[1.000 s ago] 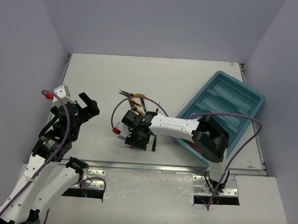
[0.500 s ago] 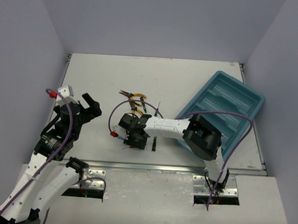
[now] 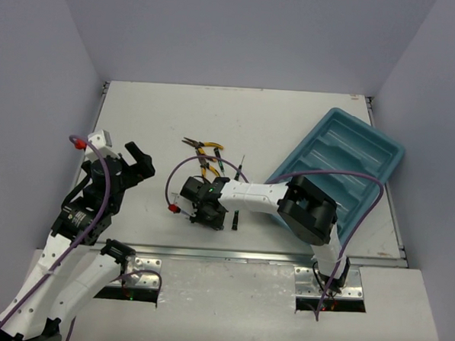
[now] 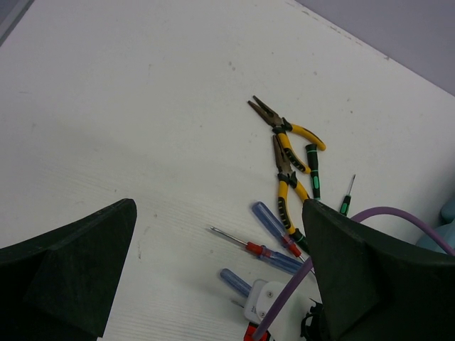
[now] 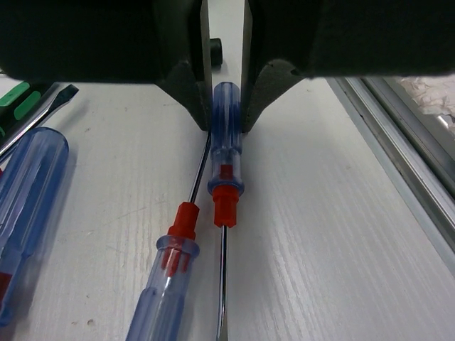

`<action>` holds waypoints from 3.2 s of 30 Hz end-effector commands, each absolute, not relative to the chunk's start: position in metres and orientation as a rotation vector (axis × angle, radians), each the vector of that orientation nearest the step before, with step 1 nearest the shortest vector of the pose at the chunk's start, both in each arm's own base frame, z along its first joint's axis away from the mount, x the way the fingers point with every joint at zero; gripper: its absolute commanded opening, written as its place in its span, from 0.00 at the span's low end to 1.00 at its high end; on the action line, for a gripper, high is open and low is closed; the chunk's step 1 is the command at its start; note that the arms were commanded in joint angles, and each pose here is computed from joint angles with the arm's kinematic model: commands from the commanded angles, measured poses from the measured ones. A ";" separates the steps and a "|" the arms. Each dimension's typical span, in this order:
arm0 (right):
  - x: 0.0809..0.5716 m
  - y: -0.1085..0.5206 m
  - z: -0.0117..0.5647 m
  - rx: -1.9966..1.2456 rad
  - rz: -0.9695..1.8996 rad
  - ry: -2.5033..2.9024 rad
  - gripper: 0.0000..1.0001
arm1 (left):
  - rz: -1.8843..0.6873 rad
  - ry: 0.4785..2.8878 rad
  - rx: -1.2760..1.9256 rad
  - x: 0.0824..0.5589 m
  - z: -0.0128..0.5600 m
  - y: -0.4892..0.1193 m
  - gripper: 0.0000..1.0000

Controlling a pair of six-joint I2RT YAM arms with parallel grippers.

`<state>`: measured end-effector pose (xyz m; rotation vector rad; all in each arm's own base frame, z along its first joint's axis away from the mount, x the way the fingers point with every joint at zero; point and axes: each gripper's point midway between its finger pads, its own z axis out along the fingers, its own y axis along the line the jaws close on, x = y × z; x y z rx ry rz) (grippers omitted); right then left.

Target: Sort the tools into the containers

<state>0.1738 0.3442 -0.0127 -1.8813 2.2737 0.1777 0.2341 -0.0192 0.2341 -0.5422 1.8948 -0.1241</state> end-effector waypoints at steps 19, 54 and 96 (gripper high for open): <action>0.152 0.361 0.071 -1.715 0.432 2.223 0.00 | -0.152 1.840 -0.539 0.237 0.247 -0.019 1.00; 0.303 0.018 0.128 -0.937 -0.475 2.247 0.59 | -0.262 1.889 -0.453 0.239 0.243 -0.043 1.00; 0.295 0.129 0.171 -0.487 0.028 2.245 0.99 | 0.030 2.497 -1.086 0.205 0.002 -0.156 0.50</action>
